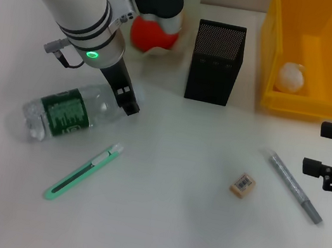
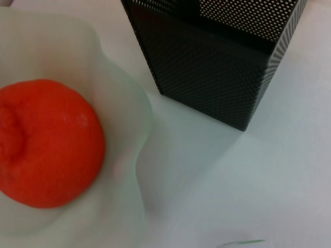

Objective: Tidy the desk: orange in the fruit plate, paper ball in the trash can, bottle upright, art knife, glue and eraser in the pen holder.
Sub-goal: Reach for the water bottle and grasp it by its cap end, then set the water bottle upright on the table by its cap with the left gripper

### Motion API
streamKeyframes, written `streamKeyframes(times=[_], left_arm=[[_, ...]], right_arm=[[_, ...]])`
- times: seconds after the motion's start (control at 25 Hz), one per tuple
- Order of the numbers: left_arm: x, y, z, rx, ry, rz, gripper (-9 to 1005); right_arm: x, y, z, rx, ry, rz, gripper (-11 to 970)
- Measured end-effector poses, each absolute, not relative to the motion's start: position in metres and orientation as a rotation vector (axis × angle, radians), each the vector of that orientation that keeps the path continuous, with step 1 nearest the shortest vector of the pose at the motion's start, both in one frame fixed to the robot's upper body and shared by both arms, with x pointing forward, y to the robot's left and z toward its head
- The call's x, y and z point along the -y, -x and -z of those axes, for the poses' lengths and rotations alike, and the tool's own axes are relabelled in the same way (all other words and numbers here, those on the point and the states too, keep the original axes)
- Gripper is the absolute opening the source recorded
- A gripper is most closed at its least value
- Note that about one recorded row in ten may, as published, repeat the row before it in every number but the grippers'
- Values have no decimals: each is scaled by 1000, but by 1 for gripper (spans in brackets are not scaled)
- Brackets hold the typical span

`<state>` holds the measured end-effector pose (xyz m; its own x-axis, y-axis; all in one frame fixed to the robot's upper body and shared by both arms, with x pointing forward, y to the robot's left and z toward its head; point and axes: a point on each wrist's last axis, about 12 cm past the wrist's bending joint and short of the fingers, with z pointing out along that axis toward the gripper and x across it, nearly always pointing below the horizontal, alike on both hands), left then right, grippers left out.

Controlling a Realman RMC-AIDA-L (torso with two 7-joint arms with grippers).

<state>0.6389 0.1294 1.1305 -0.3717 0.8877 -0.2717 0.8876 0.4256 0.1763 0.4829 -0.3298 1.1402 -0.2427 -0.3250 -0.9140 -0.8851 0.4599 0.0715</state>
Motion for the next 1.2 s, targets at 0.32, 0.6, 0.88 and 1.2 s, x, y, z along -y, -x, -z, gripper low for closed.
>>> streamKeyframes(times=[0.32,0.6,0.88,1.2], left_arm=[[-130,-640,-1132,-2350,-1507,14,555],[-143,-633,-1140,-2324,-1410,119,452],[-198,-617,-1166,-2256,-1171,342,435],[-258,-592,-1182,-2111,-956,469,434]], right_arm=[[330,-482,-1139,-1795,1023,-771,762],[332,-481,-1140,-1786,1015,-777,762],[323,-490,-1148,-1743,1060,-794,762],[304,-507,-1159,-1673,1130,-831,762]])
